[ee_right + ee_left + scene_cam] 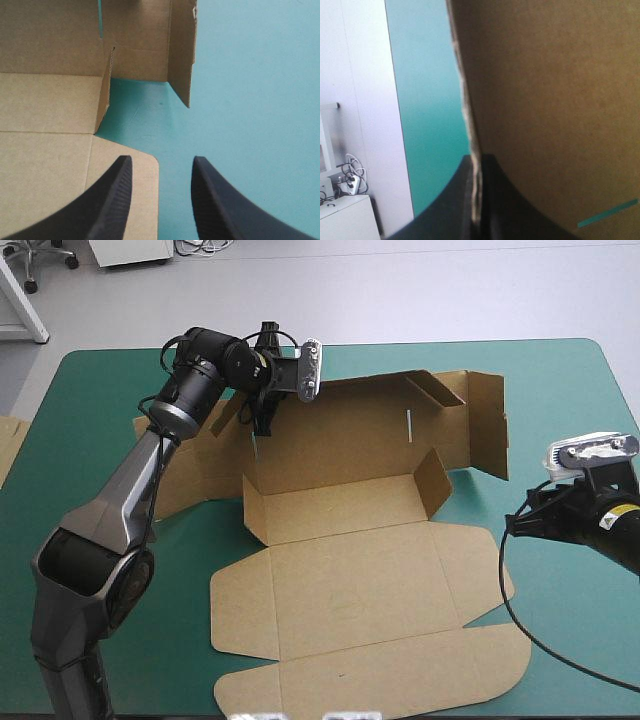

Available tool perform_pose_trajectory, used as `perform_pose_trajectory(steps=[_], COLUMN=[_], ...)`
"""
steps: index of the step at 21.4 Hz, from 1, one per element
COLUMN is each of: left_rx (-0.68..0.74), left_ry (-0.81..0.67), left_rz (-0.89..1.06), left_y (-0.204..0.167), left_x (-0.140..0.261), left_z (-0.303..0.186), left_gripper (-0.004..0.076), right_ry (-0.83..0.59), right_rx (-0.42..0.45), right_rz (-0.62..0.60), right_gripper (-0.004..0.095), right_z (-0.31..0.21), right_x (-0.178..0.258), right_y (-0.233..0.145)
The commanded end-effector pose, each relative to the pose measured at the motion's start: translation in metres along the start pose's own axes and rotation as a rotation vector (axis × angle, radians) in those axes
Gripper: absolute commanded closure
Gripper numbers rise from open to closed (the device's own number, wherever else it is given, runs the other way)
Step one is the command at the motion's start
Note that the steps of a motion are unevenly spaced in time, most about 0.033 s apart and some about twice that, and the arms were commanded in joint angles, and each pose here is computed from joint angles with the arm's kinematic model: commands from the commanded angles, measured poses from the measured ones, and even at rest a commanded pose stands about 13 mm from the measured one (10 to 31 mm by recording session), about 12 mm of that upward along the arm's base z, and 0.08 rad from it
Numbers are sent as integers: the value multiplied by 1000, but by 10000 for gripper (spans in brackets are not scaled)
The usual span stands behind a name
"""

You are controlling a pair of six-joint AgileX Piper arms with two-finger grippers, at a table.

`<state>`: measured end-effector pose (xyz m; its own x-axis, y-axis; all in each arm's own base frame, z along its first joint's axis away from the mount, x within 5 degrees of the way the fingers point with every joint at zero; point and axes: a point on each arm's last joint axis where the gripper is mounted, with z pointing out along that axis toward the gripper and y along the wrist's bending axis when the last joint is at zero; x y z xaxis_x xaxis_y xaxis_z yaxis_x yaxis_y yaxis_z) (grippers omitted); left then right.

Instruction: Fold the box

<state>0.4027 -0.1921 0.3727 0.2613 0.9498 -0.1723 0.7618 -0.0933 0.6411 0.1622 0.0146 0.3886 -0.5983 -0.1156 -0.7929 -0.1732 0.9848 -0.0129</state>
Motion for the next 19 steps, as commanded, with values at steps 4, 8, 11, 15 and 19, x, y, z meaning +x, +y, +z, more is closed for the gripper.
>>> perform_pose_trajectory(steps=[4,8,11,15,19], left_rx=[-248,-246,-178,-177,-258], left_ry=[-85,-139,-134,-70,-103], left_rz=[114,175,119,65,36], left_y=[18,7,-5,-20,-36], left_x=[-30,-61,-65,-62,-65], left_z=[-55,-54,-43,-31,-31], left_gripper=[734,734,734,734,734], right_ry=[-165,-135,-111,-138,-176], right_rx=[73,224,296,294,293], right_rz=[-7,0,17,21,19], right_gripper=[533,534,536,537,536], right_z=[-29,-40,-43,-43,-44], right_x=[-28,-29,-27,-30,-33], right_y=[-5,-18,-24,-24,-24])
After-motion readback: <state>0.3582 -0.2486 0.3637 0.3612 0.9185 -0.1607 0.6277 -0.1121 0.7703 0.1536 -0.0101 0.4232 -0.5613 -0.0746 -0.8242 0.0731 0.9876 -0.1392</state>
